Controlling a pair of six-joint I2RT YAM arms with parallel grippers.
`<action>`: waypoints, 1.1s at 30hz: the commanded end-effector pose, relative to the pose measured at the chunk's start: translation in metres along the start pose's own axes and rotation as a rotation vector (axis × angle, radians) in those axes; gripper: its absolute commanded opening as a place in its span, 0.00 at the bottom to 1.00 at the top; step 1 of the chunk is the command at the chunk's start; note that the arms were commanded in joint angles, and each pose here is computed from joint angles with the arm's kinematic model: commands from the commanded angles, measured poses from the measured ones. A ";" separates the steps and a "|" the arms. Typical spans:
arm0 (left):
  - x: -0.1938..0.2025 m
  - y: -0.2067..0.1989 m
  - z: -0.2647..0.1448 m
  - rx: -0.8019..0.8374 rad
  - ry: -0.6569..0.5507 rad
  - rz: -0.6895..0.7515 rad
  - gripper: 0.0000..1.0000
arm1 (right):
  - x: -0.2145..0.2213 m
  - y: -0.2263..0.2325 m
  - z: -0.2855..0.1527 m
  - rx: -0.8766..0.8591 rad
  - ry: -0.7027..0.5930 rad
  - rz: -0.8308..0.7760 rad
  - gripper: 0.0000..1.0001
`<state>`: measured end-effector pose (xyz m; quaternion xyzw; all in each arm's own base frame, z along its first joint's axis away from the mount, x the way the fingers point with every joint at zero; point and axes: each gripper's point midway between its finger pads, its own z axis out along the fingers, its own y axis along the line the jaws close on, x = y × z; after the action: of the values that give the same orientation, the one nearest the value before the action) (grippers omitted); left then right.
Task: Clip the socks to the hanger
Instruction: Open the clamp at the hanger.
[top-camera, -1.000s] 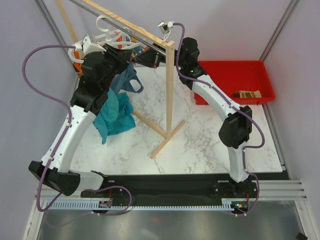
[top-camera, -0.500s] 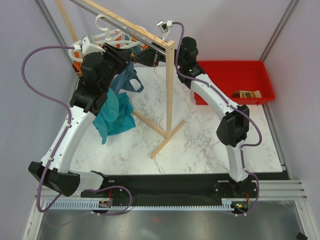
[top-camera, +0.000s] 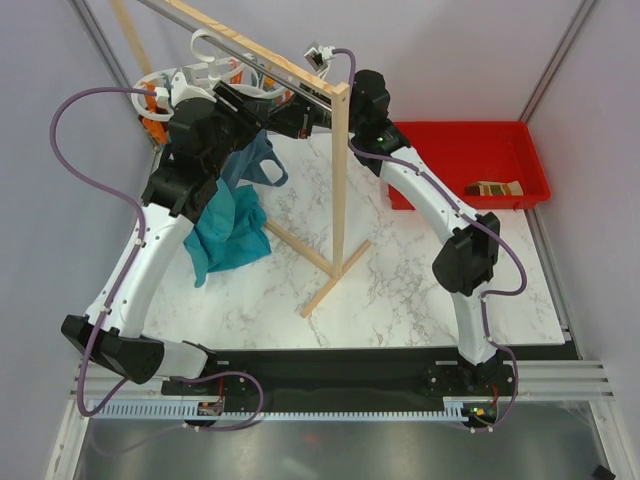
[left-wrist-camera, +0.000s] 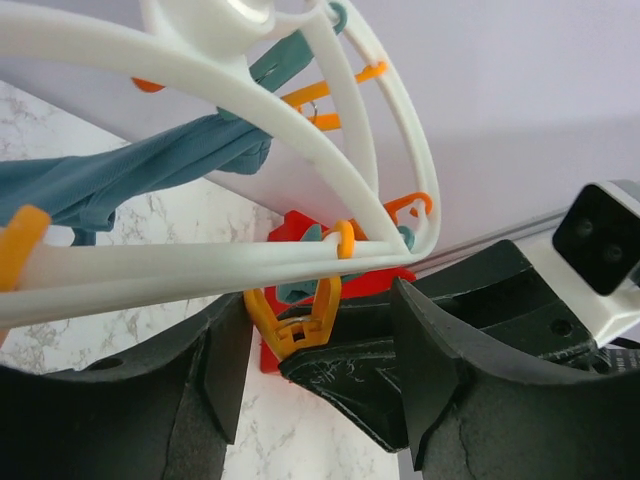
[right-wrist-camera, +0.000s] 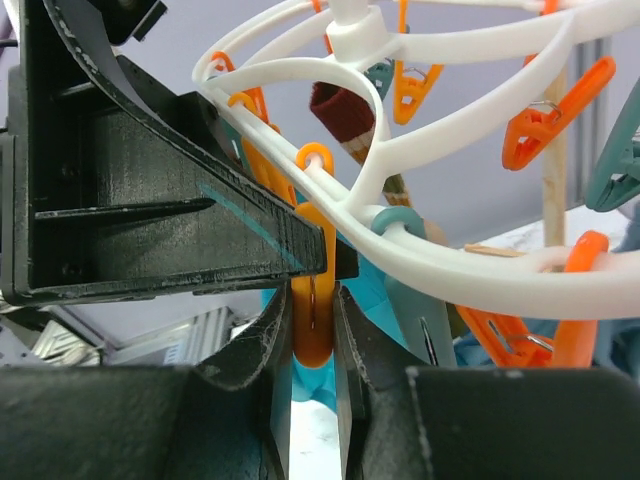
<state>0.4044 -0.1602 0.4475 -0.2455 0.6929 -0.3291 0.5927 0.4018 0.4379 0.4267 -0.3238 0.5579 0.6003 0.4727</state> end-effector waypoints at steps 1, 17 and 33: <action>-0.016 -0.011 -0.002 0.007 -0.036 -0.035 0.62 | -0.009 0.010 -0.006 0.040 0.029 -0.129 0.00; -0.024 -0.011 0.001 -0.004 -0.058 -0.044 0.44 | -0.003 0.016 -0.009 0.068 0.061 -0.224 0.00; -0.023 -0.012 -0.002 0.025 -0.056 -0.025 0.02 | -0.002 0.012 -0.019 0.110 0.058 -0.149 0.75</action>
<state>0.4093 -0.1582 0.4471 -0.2524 0.6980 -0.3246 0.5863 0.4051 0.4300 0.4079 -0.3540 0.5885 0.5158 0.5122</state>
